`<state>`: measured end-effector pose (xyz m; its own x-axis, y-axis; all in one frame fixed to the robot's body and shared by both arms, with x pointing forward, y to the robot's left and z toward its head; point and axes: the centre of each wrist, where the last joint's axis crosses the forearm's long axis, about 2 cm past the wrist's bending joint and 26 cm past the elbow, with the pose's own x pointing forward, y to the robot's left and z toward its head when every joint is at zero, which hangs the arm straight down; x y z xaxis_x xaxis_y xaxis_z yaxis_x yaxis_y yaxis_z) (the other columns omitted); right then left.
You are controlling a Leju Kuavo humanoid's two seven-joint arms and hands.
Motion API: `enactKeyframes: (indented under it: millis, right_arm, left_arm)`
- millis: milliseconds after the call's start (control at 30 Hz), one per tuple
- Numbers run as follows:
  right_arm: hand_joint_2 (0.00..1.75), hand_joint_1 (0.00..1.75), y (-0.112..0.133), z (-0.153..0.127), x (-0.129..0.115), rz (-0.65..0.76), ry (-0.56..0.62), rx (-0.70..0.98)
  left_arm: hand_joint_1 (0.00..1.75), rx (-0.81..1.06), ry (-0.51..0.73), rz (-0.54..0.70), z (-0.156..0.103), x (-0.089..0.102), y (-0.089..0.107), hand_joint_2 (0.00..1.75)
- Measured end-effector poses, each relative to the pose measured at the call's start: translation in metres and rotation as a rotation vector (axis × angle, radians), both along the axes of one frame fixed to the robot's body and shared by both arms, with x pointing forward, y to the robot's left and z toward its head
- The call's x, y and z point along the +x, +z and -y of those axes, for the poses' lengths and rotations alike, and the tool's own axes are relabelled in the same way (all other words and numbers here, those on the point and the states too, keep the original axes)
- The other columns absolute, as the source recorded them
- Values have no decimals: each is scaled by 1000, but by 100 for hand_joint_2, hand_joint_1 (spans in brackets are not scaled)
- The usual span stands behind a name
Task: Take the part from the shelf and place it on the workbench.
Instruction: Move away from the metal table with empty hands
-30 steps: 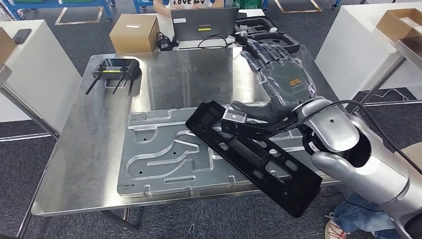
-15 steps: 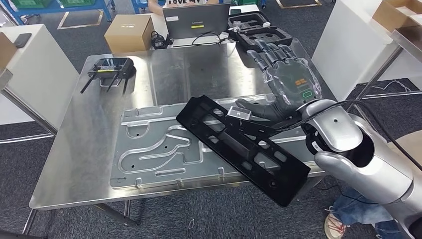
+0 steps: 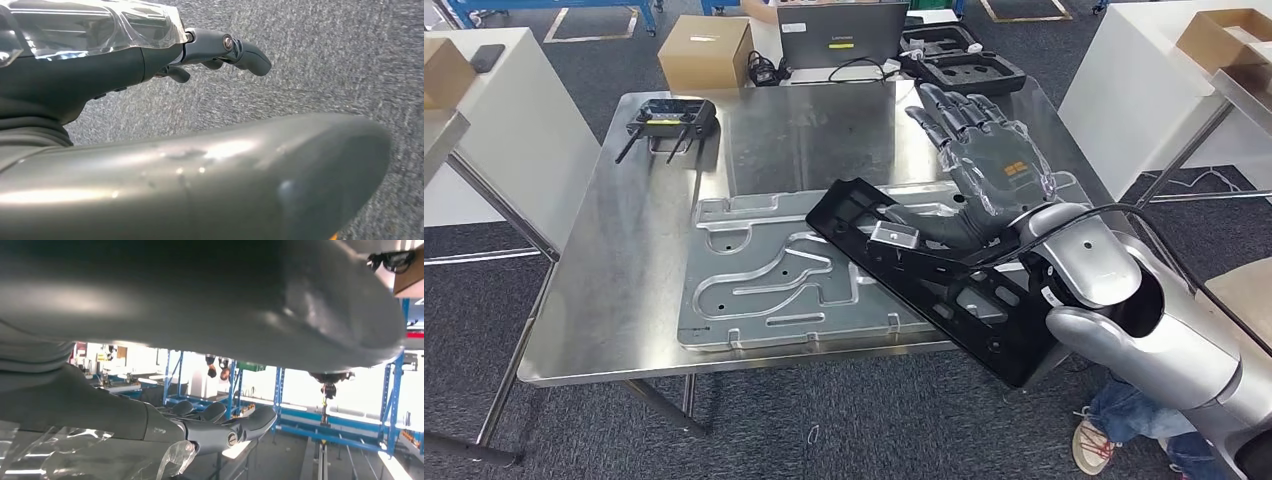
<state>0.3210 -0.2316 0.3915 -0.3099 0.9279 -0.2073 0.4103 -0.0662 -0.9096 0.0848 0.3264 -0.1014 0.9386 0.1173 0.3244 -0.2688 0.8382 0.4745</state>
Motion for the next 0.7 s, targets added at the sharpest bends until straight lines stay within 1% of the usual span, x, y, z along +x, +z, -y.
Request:
enactKeyframes:
  millis: [500,700]
  right_arm:
    - [0,0,0,-1,0,-2,7,-1]
    - [0,0,0,0,1,-4,6,-2]
  left_arm:
    - [0,-3,-18,0,3,-3,-1,0]
    - [0,-2,-20,10,3,2,0,0]
